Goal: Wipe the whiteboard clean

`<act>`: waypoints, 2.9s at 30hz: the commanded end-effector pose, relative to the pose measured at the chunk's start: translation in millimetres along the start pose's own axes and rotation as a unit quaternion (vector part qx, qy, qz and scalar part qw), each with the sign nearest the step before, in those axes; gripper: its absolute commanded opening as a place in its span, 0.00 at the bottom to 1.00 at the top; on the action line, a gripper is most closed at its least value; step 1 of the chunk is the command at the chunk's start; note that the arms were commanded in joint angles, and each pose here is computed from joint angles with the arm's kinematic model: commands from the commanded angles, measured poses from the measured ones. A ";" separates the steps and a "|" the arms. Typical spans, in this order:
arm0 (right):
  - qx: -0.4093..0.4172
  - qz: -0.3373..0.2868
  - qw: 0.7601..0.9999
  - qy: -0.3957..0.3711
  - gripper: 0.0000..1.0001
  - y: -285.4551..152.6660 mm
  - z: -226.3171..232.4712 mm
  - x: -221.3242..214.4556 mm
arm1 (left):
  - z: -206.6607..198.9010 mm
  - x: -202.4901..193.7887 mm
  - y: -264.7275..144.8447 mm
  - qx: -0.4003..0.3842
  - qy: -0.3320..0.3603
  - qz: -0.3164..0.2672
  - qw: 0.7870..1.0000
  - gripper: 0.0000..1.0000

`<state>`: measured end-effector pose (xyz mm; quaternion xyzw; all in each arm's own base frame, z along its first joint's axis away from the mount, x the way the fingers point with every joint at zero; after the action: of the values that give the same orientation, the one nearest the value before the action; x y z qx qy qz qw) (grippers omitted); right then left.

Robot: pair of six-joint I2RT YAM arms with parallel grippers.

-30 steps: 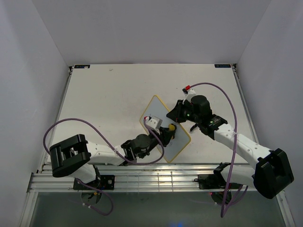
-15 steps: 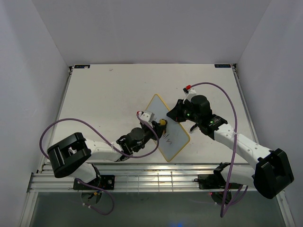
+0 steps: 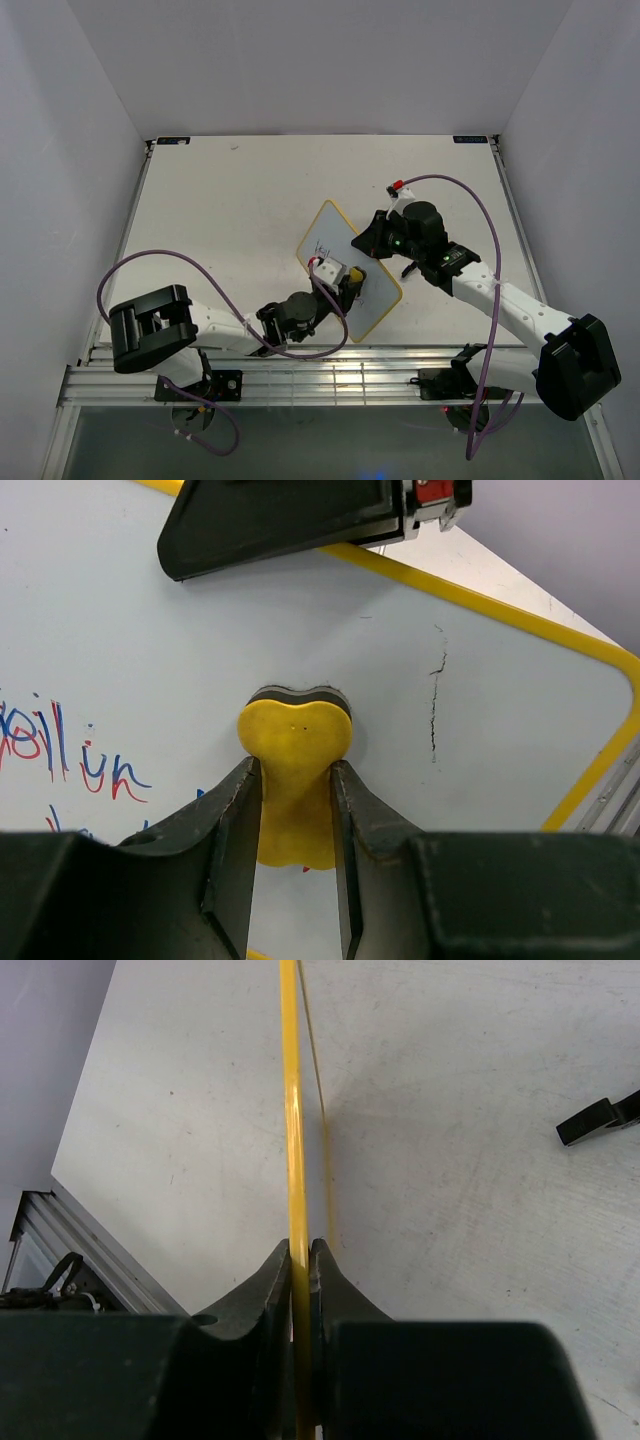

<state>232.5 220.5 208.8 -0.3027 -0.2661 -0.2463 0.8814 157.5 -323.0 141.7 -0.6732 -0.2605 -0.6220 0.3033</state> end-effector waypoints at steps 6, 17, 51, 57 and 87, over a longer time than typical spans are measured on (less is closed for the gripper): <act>0.114 0.008 0.992 0.057 0.08 -11.1 53.0 -0.8 | -30.2 6.9 2.2 -0.061 0.029 -0.003 0.998 0.09; 0.111 0.012 0.991 0.079 0.08 -12.5 51.9 -4.4 | -50.3 24.5 7.3 -0.075 0.053 -0.027 0.995 0.09; 0.103 0.018 0.993 0.047 0.08 -12.9 52.3 2.1 | -97.8 -24.4 -15.5 -0.241 0.134 0.052 0.960 0.06; 0.078 -0.005 0.996 0.034 0.08 -10.9 44.4 7.4 | -65.9 -20.0 -19.4 -0.124 0.095 0.057 0.986 0.06; 0.078 0.000 0.996 -0.040 0.08 -23.1 33.2 7.6 | 141.7 20.3 -16.4 0.129 -0.159 0.031 0.978 0.02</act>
<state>214.7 219.8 206.4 -0.3015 -0.2761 -0.2084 0.8885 232.1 -201.4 146.4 -0.7102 -0.3764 -0.4416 0.3987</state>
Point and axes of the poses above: each gripper's point midway between its finger pads, its own y axis out along the fingers, its own z axis along the line the jaws close on, x = y × z, the point moved 6 cm from there along -y, back along the fingers, and after that the axes turned 10 degrees about y, right-handed, at the moved point
